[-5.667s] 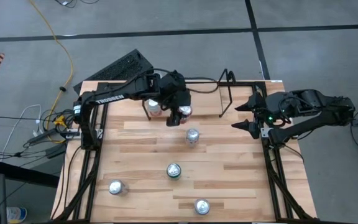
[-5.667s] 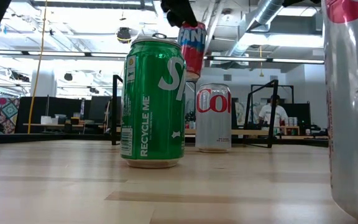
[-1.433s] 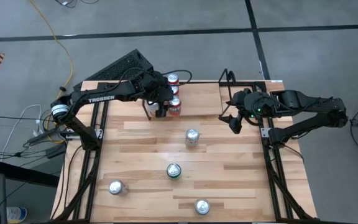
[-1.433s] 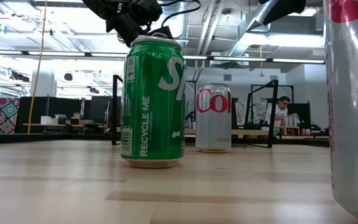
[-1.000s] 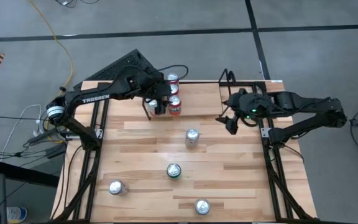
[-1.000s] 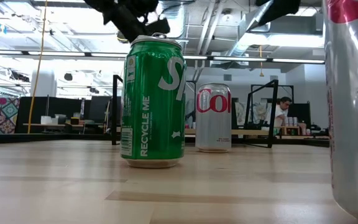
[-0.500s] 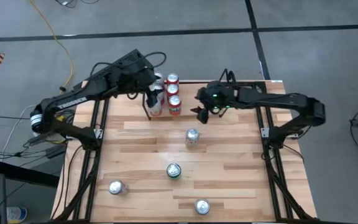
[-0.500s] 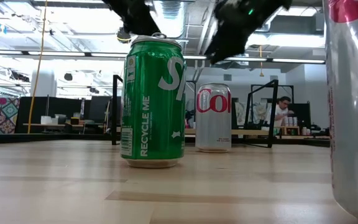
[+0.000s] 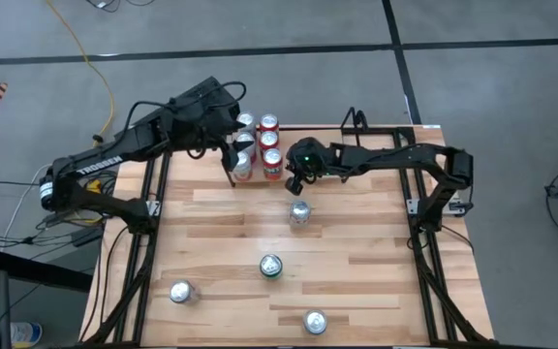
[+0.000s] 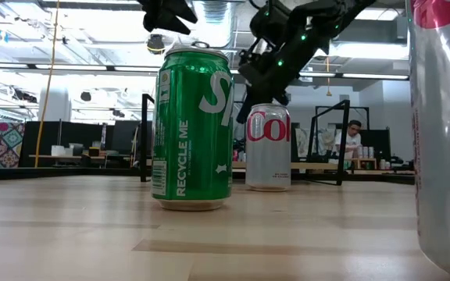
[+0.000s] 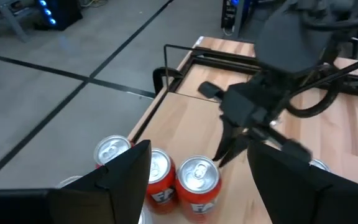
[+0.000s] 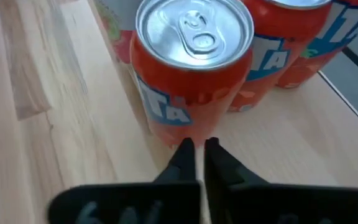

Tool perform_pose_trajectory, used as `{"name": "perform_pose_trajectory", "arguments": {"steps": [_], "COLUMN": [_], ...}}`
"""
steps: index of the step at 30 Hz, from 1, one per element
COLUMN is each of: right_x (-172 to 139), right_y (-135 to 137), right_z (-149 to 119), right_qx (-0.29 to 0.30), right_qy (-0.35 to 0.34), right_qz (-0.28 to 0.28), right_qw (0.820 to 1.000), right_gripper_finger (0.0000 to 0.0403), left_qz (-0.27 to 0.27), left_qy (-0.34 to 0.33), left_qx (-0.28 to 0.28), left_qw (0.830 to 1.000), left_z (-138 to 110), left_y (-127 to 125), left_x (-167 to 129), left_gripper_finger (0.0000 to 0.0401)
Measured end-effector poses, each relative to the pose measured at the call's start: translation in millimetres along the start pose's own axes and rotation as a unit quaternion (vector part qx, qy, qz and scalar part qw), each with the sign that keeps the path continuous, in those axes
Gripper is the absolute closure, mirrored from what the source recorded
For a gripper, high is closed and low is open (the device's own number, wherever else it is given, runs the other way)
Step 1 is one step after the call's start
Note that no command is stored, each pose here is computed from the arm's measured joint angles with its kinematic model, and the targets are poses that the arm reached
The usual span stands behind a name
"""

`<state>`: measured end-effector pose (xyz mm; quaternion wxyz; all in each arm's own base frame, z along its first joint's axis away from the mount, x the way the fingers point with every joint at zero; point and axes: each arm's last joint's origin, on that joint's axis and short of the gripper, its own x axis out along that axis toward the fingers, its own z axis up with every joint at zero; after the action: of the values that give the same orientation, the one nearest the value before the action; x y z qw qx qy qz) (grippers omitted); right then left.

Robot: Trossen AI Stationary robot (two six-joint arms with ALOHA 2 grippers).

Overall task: Place canned beverage on shelf
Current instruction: Put the red soda can on the shelf aligned with the other red soda cans, then put the top right silver soda can on the shelf

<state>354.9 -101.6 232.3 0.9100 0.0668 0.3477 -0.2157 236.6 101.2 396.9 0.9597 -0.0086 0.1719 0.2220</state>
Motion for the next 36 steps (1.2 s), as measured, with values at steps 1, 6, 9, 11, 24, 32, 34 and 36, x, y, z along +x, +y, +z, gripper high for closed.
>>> {"name": "perform_pose_trajectory", "arguments": {"steps": [1, 6, 9, 11, 24, 32, 34, 36], "right_x": [1.5, 1.4, 1.1, 0.7, -38.1, -155.9, -179.2, -200.2], "right_y": [0.2, 0.9, 1.4, 1.7, -4.5, -4.7, -4.8, -3.0], "right_z": [0.5, 5.9, 9.7, 13.1, 27.8, 36.9, 30.9, 26.8], "right_qx": [0.001, 0.005, 0.008, 0.011, 0.02, -0.027, -0.019, -0.009], "right_qy": [-0.005, -0.031, -0.051, -0.069, -0.1, -0.116, -0.115, -0.128], "right_qz": [0.0, 0.004, 0.007, 0.009, 0.014, 0.088, 0.098, 0.109], "right_qw": [1.0, 0.999, 0.999, 0.998, 0.995, 0.989, 0.988, 0.986], "right_gripper_finger": [0.0396, 0.0383, 0.0382, 0.0385, 0.0402, 0.0394, 0.0377, 0.0351], "left_qz": [-0.003, -0.008, -0.009, -0.008, -0.042, -0.109, -0.132, -0.157], "left_qy": [0.001, 0.011, 0.011, 0.011, 0.041, 0.044, 0.047, 0.054], "left_qx": [0.001, 0.008, 0.01, 0.01, 0.035, 0.064, 0.063, 0.072], "left_qw": [1.0, 1.0, 1.0, 1.0, 0.998, 0.991, 0.988, 0.984], "left_z": [-0.2, -2.1, -2.2, -2.1, -8.3, -9.6, -10.8, -13.3], "left_y": [-1.6, -5.1, -5.7, -5.6, -10.0, -29.9, -36.4, -42.7], "left_x": [0.2, 0.4, 0.4, 0.4, -0.4, -2.9, 0.6, 5.3], "left_gripper_finger": [0.015, 0.015, 0.015, 0.015, 0.015, 0.015, 0.015, 0.0148]}}
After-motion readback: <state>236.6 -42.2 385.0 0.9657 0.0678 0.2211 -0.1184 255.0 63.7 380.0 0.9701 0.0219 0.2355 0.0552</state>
